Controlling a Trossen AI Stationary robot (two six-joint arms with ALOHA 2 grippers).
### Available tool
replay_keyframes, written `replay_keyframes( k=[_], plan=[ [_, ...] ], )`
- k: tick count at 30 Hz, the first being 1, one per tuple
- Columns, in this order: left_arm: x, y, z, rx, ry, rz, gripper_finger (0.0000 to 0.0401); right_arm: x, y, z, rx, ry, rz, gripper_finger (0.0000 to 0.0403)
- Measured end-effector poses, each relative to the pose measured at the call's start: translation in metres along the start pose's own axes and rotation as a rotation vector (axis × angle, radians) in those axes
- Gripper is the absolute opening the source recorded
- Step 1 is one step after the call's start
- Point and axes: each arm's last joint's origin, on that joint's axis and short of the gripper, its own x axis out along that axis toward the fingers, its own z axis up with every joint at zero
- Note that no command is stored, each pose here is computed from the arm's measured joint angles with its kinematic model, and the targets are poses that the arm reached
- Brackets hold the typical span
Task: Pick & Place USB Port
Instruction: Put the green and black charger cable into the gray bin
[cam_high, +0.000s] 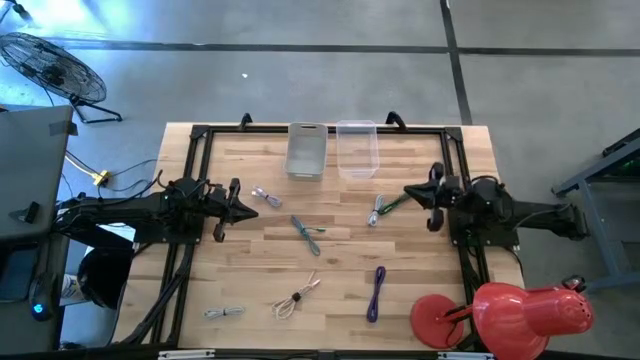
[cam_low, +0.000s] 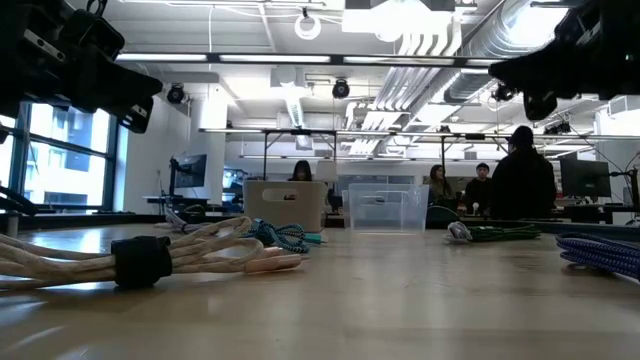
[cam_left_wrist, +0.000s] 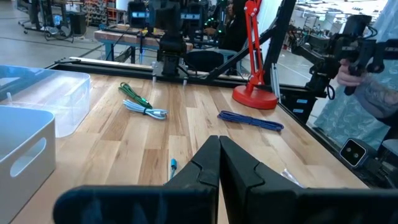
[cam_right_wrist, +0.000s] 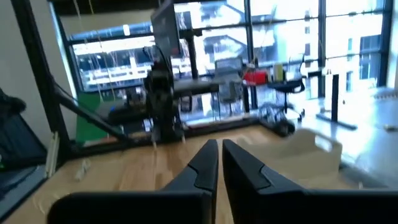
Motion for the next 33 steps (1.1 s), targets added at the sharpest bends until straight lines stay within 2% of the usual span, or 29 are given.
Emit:
replay_keyframes(
  k=[11, 18, 21, 26, 33],
  plan=[
    [0.0, 0.0, 0.0, 0.0, 0.0, 0.0, 0.0, 0.005, 0.01, 0.067, -0.143, -0.113, 0.06, 0.0073],
    [0.0, 0.0, 0.0, 0.0, 0.0, 0.0, 0.0, 0.028, 0.017, 0.102, -0.183, 0.006, 0.077, 0.0098],
    [0.0, 0.0, 0.0, 0.0, 0.0, 0.0, 0.0, 0.041, 0.024, 0.117, -0.235, 0.063, 0.108, 0.0103],
    [0.0, 0.0, 0.0, 0.0, 0.0, 0.0, 0.0, 0.059, 0.036, 0.142, -0.253, 0.149, 0.142, 0.0103],
    [0.0, 0.0, 0.0, 0.0, 0.0, 0.0, 0.0, 0.078, 0.048, 0.165, -0.301, 0.154, 0.166, 0.0104]
  ],
)
